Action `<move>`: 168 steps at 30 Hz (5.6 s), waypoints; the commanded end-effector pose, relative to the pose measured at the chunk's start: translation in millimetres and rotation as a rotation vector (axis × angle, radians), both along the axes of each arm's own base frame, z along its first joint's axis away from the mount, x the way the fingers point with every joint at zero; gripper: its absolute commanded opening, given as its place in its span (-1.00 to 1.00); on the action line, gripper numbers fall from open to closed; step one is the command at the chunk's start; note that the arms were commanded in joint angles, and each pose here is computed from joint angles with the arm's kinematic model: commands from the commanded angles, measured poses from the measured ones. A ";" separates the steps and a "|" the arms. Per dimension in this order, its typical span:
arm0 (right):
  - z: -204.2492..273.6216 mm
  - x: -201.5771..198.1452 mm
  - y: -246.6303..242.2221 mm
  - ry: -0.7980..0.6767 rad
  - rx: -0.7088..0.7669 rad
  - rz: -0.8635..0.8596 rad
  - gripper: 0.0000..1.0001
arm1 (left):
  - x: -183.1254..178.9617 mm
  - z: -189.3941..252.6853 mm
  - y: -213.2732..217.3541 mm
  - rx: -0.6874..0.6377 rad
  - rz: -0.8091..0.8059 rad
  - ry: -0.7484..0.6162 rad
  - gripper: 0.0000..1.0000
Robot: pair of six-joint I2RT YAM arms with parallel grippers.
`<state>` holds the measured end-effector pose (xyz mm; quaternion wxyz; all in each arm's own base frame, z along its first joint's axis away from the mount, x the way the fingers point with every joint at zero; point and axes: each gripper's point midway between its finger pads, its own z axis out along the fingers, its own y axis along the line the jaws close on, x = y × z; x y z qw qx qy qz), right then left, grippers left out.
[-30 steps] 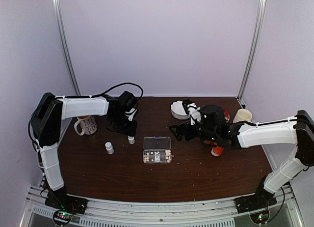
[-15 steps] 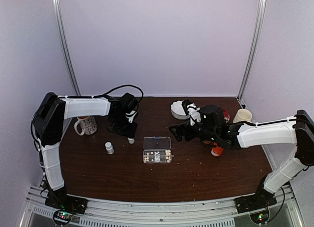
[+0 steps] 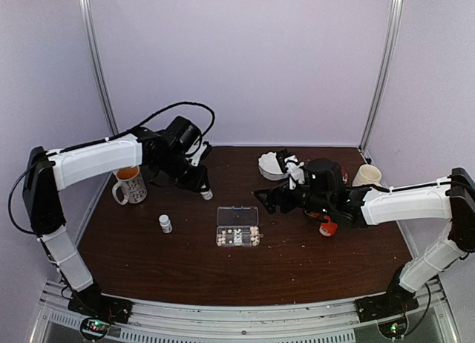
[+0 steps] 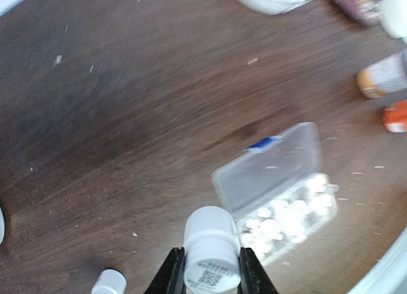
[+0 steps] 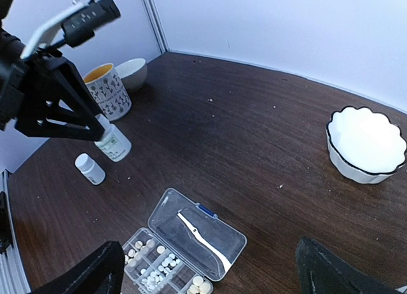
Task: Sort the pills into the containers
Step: Pass from the left arm to the right, then unscrew the lid of the pill bottle from the pill bottle.
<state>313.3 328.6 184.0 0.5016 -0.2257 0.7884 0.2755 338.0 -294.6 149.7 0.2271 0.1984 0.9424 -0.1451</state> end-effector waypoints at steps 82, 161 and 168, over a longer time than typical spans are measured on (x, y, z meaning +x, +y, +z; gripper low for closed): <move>209.9 -151.9 67.5 -0.665 0.321 0.457 -0.33 | -181.7 254.2 -68.8 -0.942 -0.511 -0.035 -0.60; 182.7 -200.3 85.4 -0.175 0.443 0.760 -0.84 | -228.7 223.5 -41.4 -0.566 -1.258 -1.139 -0.27; 181.8 -198.5 87.1 -0.168 0.427 0.754 -0.85 | -226.1 219.6 -45.1 -0.557 -1.267 -1.132 -0.15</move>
